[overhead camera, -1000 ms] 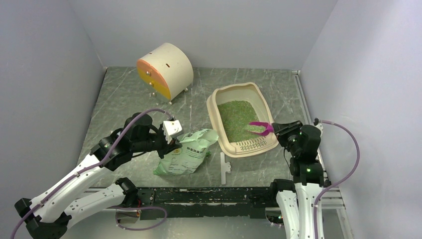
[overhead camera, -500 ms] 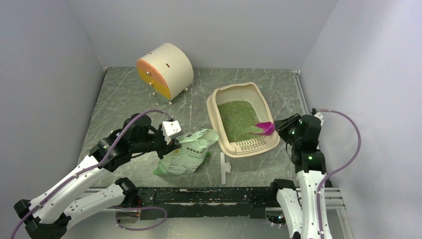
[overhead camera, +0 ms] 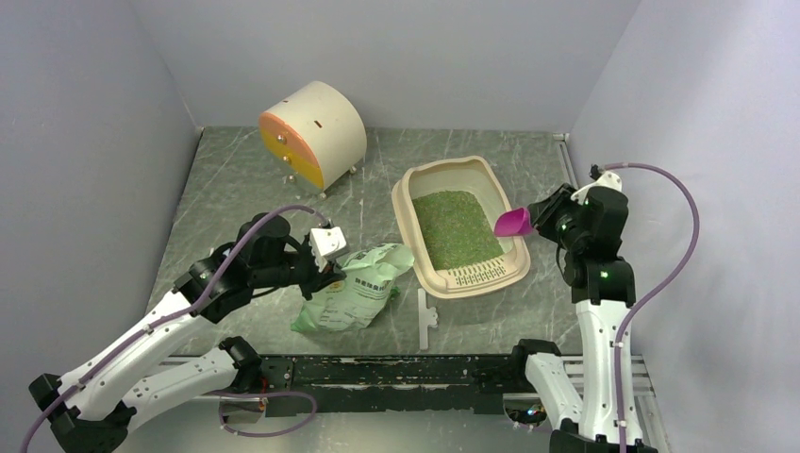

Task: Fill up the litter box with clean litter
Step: 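Pour the cat litter into the litter box, then scoop the cat litter from the cat litter bag.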

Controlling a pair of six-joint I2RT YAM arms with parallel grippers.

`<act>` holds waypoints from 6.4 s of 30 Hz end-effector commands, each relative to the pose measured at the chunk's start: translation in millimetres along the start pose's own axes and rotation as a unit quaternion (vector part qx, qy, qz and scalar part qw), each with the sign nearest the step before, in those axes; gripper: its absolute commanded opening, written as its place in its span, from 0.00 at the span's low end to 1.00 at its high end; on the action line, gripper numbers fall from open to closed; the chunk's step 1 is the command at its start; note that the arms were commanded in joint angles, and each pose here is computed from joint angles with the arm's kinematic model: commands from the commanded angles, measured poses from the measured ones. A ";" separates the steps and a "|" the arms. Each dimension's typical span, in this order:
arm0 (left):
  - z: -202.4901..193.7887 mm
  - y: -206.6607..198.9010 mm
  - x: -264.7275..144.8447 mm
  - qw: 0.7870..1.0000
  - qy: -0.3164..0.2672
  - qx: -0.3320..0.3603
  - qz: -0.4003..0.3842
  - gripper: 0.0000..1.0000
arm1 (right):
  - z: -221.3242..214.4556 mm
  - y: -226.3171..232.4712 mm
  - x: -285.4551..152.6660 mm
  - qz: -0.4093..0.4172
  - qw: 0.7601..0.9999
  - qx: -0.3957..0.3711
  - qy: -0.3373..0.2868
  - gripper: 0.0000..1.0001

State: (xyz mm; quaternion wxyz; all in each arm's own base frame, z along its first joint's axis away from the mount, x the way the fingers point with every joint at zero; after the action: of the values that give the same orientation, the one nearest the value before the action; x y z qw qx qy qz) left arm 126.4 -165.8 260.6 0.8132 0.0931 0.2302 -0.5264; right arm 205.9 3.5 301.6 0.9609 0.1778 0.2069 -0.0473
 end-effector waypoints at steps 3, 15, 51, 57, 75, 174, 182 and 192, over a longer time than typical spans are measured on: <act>48.1 -5.0 -1.4 0.993 -0.107 0.036 -0.028 0.05 | 25.8 32.4 -16.4 0.130 0.990 -0.053 -0.003 0.00; 47.9 -5.9 -6.1 0.994 -0.107 0.023 -0.020 0.05 | 38.3 92.8 -49.4 0.398 0.915 0.043 0.051 0.00; 43.8 -5.9 -4.1 0.994 -0.107 0.020 -0.022 0.05 | -64.4 168.3 -13.4 0.394 0.892 -0.021 0.221 0.00; 44.8 -5.0 -0.8 0.994 -0.103 0.020 -0.025 0.05 | -94.7 201.0 -12.6 0.398 0.888 -0.024 0.231 0.00; 35.5 -0.7 3.3 0.997 -0.082 0.006 -0.007 0.05 | -158.2 205.0 6.5 0.297 0.917 -0.113 0.239 0.00; 31.0 -5.2 -2.2 0.996 -0.090 -0.008 -0.011 0.05 | -132.5 147.0 1.7 0.392 0.845 0.257 0.255 0.00; 35.1 -6.1 -3.8 0.995 -0.094 -0.003 -0.015 0.05 | -128.9 143.7 -3.1 0.411 0.822 0.295 0.262 0.00; 35.4 -7.5 -4.9 0.995 -0.097 -0.006 -0.019 0.05 | -135.1 141.4 2.8 0.414 0.805 0.312 0.286 0.00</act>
State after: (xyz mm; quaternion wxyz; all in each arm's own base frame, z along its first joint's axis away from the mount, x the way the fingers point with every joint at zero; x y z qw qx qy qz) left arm 126.8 -168.5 254.5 0.8214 0.0598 0.2480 -0.5102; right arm 179.9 188.2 216.3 0.6822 0.5355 0.3759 0.3265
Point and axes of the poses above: each gripper's point midway between its finger pads, its own x axis out along the fingers, its own y axis along the line the jaws close on, z = x × y, the point moved 7 cm from there along -x, back along the fingers, and after that the axes turned 5 degrees about -x, right-handed, at the moved point
